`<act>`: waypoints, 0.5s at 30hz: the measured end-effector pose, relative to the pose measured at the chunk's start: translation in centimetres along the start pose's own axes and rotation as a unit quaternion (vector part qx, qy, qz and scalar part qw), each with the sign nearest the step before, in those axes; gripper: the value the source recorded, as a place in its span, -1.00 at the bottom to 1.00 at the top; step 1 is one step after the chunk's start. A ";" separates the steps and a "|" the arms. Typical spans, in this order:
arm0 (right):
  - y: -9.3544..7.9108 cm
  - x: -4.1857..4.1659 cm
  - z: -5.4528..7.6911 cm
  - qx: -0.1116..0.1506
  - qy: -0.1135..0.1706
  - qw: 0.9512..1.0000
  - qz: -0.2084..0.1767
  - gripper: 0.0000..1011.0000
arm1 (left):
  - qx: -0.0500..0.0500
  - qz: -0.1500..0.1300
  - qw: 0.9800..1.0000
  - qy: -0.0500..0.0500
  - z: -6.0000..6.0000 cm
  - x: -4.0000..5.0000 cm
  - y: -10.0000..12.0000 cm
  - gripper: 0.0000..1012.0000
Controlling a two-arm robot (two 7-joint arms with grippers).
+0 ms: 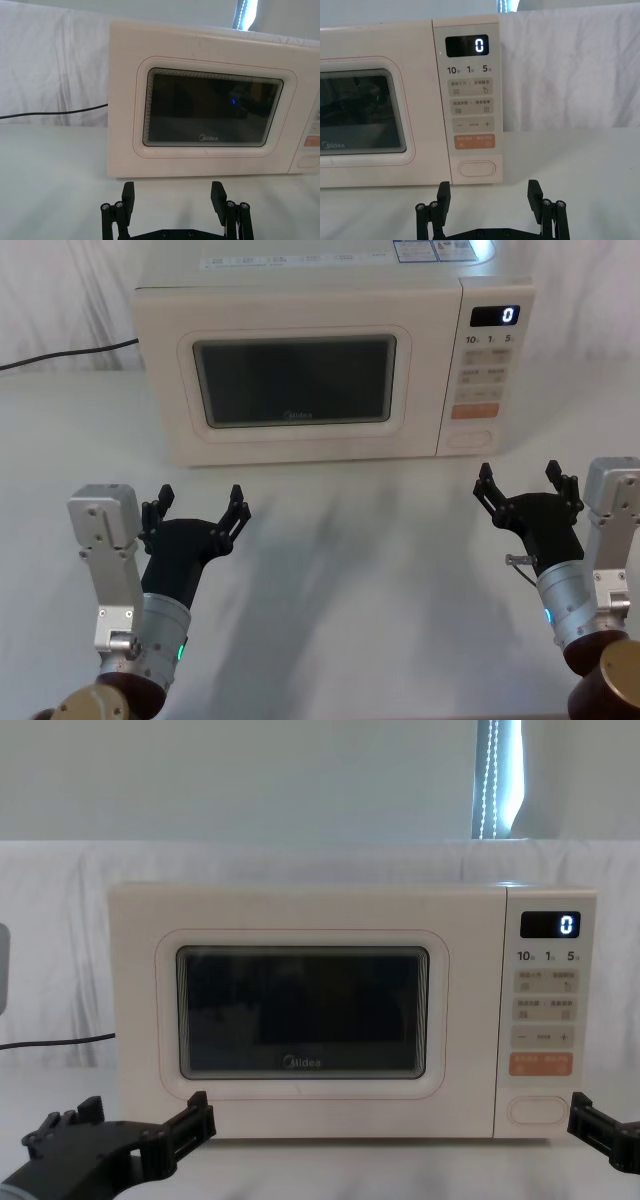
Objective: Press the button to open the microwave door with one hand; close the microwave door with the other hand.
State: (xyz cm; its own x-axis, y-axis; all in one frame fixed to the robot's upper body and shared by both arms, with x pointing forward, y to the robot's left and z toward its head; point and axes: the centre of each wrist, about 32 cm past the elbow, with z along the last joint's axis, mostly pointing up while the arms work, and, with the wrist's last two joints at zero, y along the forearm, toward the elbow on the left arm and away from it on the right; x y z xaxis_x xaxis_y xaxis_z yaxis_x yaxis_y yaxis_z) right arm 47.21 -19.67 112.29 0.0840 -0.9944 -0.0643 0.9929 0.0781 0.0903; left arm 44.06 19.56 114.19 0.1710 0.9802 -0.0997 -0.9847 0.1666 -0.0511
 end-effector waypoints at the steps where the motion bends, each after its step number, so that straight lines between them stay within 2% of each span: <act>1: 0.0 0.00 0.0 0.000 0.000 1.000 0.000 0.98 | 0.000 0.000 1.000 0.000 0.0 0.00 0.0 0.98; 15: 0.0 0.00 0.0 0.000 0.000 1.000 0.000 0.98 | 0.000 0.000 1.000 0.000 0.0 0.00 0.0 0.98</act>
